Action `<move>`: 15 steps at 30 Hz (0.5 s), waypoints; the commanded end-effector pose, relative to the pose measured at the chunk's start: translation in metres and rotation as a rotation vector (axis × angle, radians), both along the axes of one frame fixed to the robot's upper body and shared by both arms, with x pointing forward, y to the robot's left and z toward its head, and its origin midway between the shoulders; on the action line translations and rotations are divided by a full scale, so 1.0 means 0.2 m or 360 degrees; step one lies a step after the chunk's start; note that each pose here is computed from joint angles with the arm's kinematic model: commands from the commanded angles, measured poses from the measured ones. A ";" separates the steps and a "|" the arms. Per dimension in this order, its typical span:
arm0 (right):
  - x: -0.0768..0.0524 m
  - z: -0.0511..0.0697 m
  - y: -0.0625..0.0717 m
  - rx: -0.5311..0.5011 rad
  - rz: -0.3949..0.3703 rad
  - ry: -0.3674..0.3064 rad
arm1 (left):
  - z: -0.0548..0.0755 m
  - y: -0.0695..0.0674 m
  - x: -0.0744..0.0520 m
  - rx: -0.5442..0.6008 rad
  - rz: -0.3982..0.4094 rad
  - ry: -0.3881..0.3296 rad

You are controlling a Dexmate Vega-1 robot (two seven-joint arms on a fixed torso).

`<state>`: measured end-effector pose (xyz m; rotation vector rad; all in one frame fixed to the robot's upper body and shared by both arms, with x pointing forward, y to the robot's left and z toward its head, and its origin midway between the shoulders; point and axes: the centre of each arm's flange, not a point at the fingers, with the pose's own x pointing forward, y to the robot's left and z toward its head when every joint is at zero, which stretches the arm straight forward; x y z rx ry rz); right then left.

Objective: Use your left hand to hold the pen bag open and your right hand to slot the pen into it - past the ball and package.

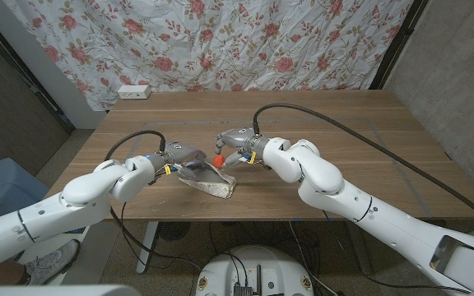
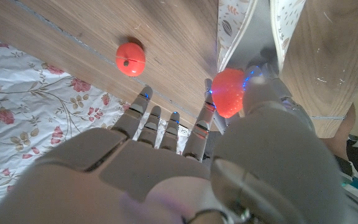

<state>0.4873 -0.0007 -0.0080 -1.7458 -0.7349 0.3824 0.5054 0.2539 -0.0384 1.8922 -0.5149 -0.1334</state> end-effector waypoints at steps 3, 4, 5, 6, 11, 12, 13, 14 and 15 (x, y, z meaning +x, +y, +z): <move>0.02 -0.01 0.09 -0.0028 0.0082 0.0006 | -0.02 0.01 0.00 -0.0001 -0.0021 -0.0012; 0.02 -0.01 0.10 -0.0025 0.0085 0.0008 | -0.01 0.01 0.00 -0.0003 -0.0023 -0.0011; 0.02 -0.02 0.10 -0.0023 0.0089 0.0009 | -0.01 0.01 0.00 -0.0005 -0.0025 -0.0013; 0.02 -0.02 0.10 -0.0022 0.0091 0.0011 | -0.01 0.01 0.00 -0.0004 -0.0027 -0.0014; 0.02 -0.03 0.12 -0.0016 0.0107 0.0038 | 0.00 0.01 0.01 0.0010 -0.0034 -0.0015; 0.02 -0.03 0.12 -0.0013 0.0106 0.0040 | 0.00 0.02 0.01 0.0011 -0.0034 -0.0014; 0.03 -0.03 0.12 -0.0007 0.0108 0.0047 | 0.00 0.02 0.01 0.0009 -0.0035 -0.0015; 0.03 -0.03 0.13 -0.0002 0.0110 0.0051 | 0.00 0.02 0.01 0.0008 -0.0036 -0.0017; 0.03 -0.03 0.13 0.0000 0.0109 0.0054 | 0.00 0.02 0.01 0.0010 -0.0037 -0.0017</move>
